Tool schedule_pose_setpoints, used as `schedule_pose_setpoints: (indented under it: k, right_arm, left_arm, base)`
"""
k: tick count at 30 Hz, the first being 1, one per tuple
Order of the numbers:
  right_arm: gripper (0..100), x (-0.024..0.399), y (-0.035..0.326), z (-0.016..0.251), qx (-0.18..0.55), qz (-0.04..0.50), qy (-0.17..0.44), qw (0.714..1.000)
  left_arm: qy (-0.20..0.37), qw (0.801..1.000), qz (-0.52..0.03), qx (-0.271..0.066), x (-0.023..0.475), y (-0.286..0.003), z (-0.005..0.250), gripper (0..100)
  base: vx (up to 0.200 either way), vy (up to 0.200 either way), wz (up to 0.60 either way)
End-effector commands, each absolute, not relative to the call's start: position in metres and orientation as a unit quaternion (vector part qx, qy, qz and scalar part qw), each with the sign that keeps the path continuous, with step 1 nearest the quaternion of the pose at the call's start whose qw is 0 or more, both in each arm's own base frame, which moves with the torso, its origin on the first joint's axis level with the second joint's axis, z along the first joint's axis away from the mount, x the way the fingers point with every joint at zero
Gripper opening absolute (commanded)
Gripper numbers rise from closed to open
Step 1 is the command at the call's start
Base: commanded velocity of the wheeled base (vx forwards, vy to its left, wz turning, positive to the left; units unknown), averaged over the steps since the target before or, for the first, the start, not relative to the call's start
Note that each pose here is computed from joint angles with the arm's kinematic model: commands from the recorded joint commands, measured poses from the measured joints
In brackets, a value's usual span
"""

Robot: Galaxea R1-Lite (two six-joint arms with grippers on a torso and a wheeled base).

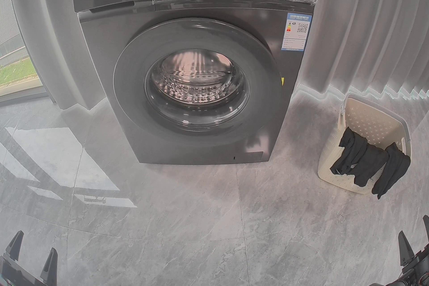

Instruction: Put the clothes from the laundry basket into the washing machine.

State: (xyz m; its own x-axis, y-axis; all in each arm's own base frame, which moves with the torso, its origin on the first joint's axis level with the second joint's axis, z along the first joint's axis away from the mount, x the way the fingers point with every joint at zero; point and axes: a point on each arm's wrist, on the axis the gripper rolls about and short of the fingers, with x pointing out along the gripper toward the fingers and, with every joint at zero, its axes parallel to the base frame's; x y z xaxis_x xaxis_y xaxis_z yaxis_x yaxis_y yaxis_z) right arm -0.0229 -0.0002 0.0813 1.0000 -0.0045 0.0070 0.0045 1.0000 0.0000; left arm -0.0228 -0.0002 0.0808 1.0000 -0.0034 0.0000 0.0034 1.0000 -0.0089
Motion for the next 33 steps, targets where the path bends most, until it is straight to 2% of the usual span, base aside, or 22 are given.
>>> schedule_pose_setpoints:
  k: [1, 4, 13, 25, 31, 33]
  right_arm:
    - [100, -0.0216, -0.0002, 0.0764, 0.000, -0.002, 0.005, 1.000]
    - [100, -0.0216, -0.0002, 0.0764, 0.000, -0.002, 0.005, 1.000]
    - [100, -0.0216, -0.0001, 0.0764, -0.001, -0.001, 0.005, 1.000]
    - [100, -0.0216, -0.0001, 0.0764, -0.001, 0.000, 0.005, 1.000]
    - [100, -0.0216, -0.0001, 0.0764, -0.001, 0.001, 0.005, 1.000]
    - [100, -0.0216, -0.0001, 0.0764, -0.001, 0.001, 0.005, 1.000]
  left_arm:
    - [0.000, 1.000, -0.002, -0.005, -0.0228, -0.0002, 0.0755, 100]
    - [0.000, 1.000, -0.002, -0.004, -0.0228, -0.0002, 0.0755, 100]
    - [0.001, 1.000, -0.002, -0.005, -0.0228, -0.0002, 0.0753, 100]
    - [0.000, 1.000, -0.002, -0.005, -0.0228, -0.0002, 0.0755, 100]
    - [0.000, 1.000, -0.002, -0.005, -0.0228, -0.0002, 0.0755, 100]
    - [0.000, 1.000, -0.002, -0.004, -0.0228, -0.0002, 0.0755, 100]
  base:
    - [0.000, 0.000, 0.00]
    - [0.000, 0.000, 0.00]
    - [0.000, 0.000, -0.60]
    - [0.000, 0.000, 0.00]
    - [0.000, 0.000, -0.60]
    - [0.000, 0.000, 0.00]
